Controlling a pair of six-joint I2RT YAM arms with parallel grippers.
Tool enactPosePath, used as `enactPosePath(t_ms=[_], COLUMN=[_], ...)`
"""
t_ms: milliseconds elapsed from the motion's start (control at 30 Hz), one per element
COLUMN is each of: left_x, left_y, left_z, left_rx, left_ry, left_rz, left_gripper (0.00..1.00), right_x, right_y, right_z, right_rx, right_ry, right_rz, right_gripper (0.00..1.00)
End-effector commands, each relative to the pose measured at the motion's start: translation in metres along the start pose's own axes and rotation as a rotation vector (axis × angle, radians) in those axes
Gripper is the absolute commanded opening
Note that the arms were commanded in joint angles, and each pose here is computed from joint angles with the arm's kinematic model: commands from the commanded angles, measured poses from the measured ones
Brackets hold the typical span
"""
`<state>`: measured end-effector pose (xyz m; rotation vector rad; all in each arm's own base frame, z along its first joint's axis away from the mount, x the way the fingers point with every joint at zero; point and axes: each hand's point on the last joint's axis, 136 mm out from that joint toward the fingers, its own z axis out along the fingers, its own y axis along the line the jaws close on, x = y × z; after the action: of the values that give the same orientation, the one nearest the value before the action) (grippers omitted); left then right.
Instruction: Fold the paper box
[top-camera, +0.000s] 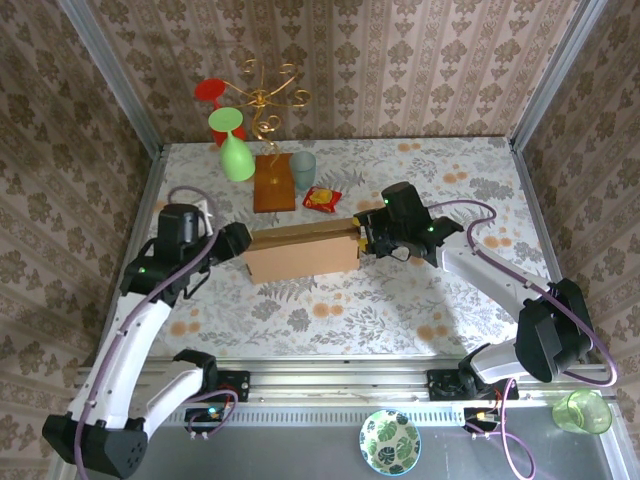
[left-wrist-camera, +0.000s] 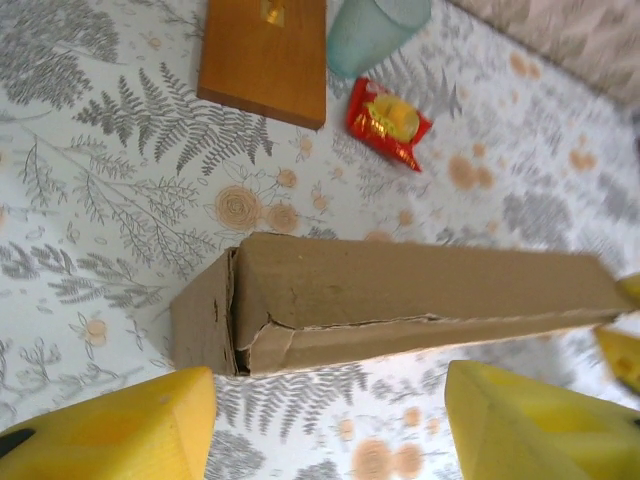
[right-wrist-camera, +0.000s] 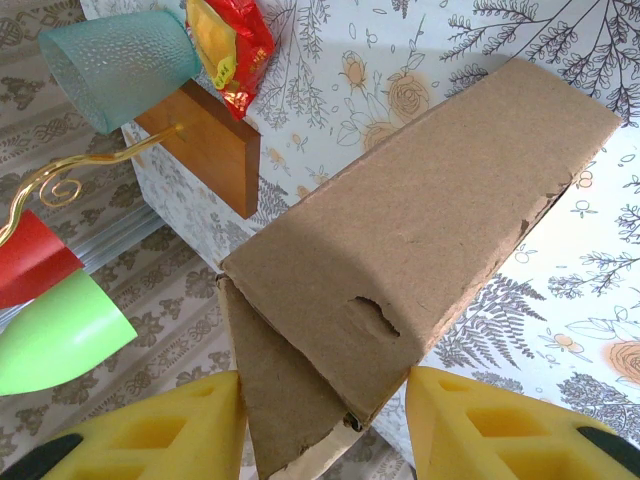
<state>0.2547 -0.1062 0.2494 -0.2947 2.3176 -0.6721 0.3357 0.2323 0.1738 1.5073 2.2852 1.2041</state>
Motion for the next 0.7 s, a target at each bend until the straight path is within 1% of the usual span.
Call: enactPosePath(t_ms=[0,100,167,267,367,533,667], left_x=[0.008,0.020,0.025,0.026,0.024,0.023,0.025], left_y=[0.007,0.022,0.025,0.028,0.031,0.037,0.045], left_z=[-0.009,-0.004,0.003,0.014,0.027,0.041,0.049], left_rx=[-0.029,-0.111,-0.130,-0.124,-0.089,-0.080,-0.074], left_ry=[0.051,0.101,0.142,0.141,0.125,0.112,0.104], left_rz=[-0.324,-0.497,-0.564,-0.621,-0.686,-0.725,-0.758], left_gripper=[0.63,0.63,0.63,0.63,0.63,0.63,0.60], right_x=[-0.011,-0.011,-0.011,-0.011,-0.010,-0.011,-0.011], right_y=[-0.028,-0.027,-0.026,-0.027,-0.027,-0.028,-0.029], right_z=[0.011,0.012,0.012,0.013,0.013,0.013,0.013], right_rx=[0.093,0.094,0.093,0.095,0.094,0.094,0.096], right_ry=[-0.029,-0.029,-0.028,-0.028,-0.024,-0.023,-0.022], right_rz=[0.007,0.004,0.003,0.002,0.001,0.000,-0.001], right_gripper=[0.44,0.43,0.42,0.41,0.41,0.40,0.39])
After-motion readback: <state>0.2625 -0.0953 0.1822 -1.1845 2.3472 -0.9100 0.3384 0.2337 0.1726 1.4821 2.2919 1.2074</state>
